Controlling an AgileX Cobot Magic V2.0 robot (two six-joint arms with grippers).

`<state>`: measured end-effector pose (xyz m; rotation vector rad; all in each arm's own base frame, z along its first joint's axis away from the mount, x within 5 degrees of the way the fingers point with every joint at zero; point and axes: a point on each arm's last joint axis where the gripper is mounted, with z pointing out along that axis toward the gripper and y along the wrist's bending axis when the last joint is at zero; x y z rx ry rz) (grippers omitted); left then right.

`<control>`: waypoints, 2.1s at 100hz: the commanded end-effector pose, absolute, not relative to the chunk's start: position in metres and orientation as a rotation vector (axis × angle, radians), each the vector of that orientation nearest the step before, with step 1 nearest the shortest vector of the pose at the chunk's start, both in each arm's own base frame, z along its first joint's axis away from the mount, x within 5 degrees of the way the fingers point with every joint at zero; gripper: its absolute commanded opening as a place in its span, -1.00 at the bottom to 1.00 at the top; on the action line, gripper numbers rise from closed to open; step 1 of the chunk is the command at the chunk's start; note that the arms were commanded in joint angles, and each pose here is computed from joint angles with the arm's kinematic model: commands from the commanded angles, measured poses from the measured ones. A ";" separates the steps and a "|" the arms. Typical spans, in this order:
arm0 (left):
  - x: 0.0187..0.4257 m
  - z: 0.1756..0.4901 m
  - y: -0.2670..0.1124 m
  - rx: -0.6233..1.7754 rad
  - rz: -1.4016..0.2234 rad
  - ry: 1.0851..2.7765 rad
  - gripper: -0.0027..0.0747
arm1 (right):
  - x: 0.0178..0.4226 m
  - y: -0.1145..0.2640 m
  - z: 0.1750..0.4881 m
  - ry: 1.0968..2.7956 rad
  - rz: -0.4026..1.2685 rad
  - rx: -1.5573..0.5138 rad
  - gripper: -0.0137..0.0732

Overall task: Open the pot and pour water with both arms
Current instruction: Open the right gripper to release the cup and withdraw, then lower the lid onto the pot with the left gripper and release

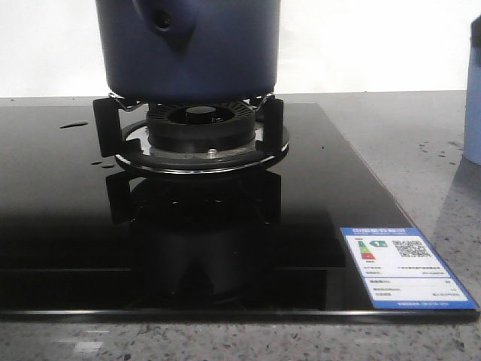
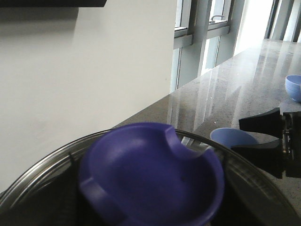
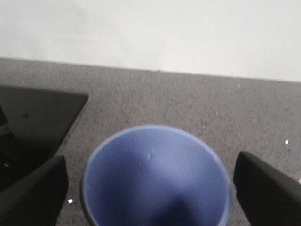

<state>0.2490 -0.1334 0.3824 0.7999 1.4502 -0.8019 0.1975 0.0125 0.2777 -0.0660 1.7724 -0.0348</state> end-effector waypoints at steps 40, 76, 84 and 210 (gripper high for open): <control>0.237 0.411 -0.133 0.767 -0.856 1.336 -0.18 | 0.146 0.005 0.339 1.433 -0.029 -0.022 0.74; 0.258 0.390 -0.139 0.787 -0.844 1.385 -0.18 | 0.091 0.008 0.350 1.393 0.053 -0.084 -0.85; 0.264 0.384 -0.140 0.783 -0.851 1.405 -0.18 | 0.082 0.008 0.353 1.357 0.055 -0.084 -0.85; 0.293 0.365 -0.162 0.766 -0.727 1.462 -0.18 | 0.077 0.012 0.345 1.437 0.133 -0.094 -0.85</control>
